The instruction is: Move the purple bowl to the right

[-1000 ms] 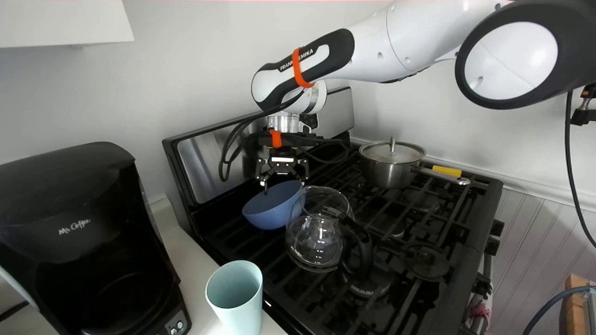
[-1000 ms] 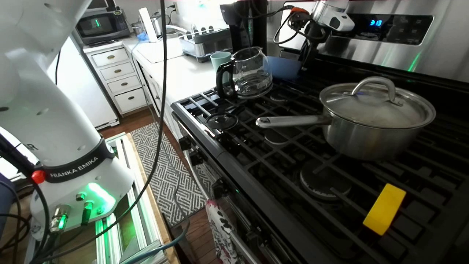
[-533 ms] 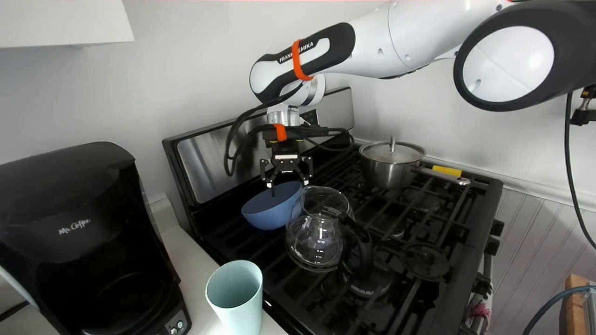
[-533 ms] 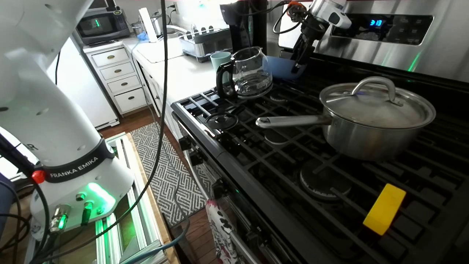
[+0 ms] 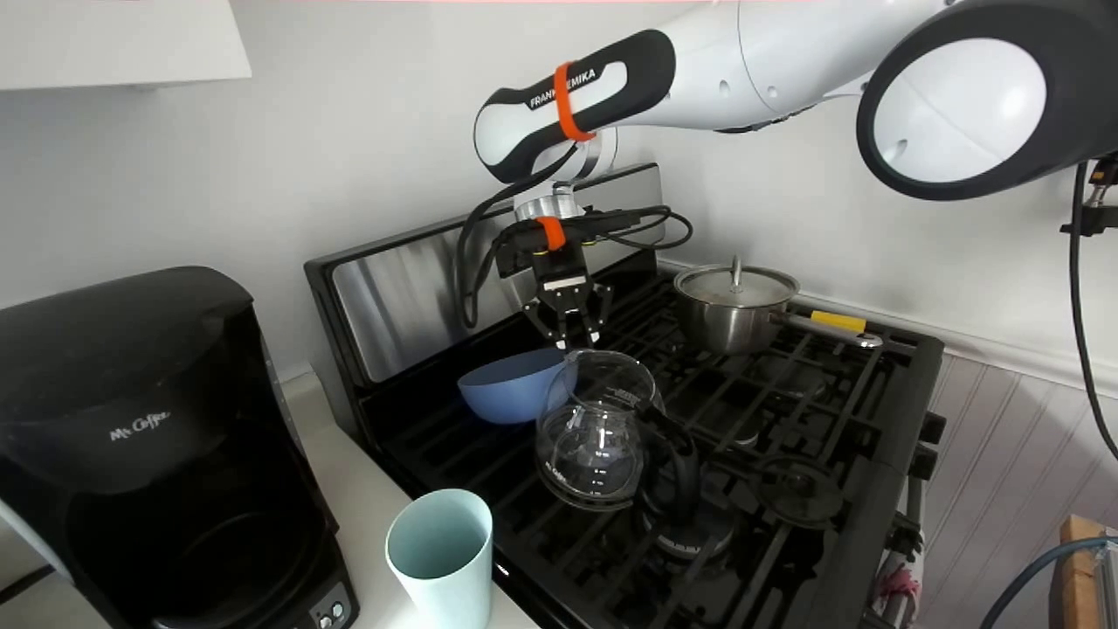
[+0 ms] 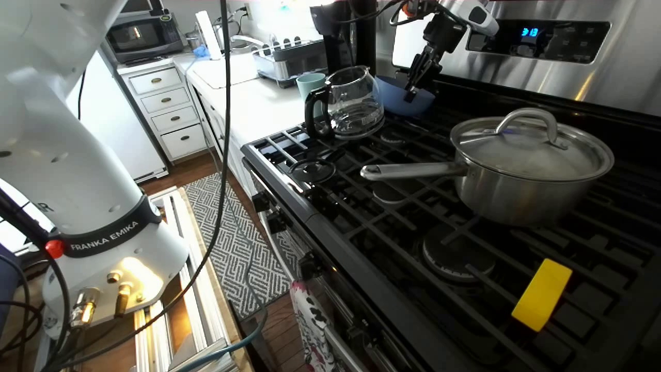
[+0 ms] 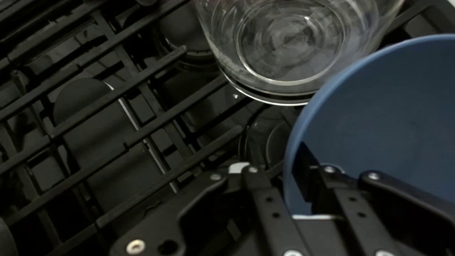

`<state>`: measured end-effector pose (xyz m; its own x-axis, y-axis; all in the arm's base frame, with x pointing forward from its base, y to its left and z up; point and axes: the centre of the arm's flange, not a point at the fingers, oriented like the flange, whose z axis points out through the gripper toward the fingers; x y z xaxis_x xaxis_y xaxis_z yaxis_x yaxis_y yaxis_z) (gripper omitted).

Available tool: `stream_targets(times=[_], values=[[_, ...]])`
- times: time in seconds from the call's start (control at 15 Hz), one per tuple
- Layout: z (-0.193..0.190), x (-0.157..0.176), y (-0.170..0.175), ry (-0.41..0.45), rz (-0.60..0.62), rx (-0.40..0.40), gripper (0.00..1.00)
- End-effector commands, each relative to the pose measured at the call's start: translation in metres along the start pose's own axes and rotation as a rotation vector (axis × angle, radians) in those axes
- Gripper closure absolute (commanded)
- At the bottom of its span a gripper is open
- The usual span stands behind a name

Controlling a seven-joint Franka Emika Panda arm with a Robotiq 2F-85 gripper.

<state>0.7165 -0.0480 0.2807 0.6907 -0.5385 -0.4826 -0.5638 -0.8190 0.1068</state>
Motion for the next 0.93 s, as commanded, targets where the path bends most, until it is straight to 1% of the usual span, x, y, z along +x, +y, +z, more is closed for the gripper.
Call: stream_targets(times=[0.0, 0.13, 0.27, 0.4, 0.67, 0.73, 0.87], values=[[-0.003, 0.004, 0.002, -0.007, -0.012, -0.041, 0.99], [-0.001, 0.004, 0.001, -0.003, -0.014, -0.037, 1.0], [-0.005, 0.004, 0.001, 0.014, -0.012, -0.024, 0.98], [-0.009, 0.001, 0.002, 0.03, -0.008, -0.017, 0.99], [-0.023, -0.02, 0.008, 0.086, -0.024, 0.005, 0.99], [-0.025, -0.023, 0.009, 0.094, -0.025, -0.001, 0.99], [-0.025, -0.021, 0.006, 0.076, -0.022, -0.011, 0.99]])
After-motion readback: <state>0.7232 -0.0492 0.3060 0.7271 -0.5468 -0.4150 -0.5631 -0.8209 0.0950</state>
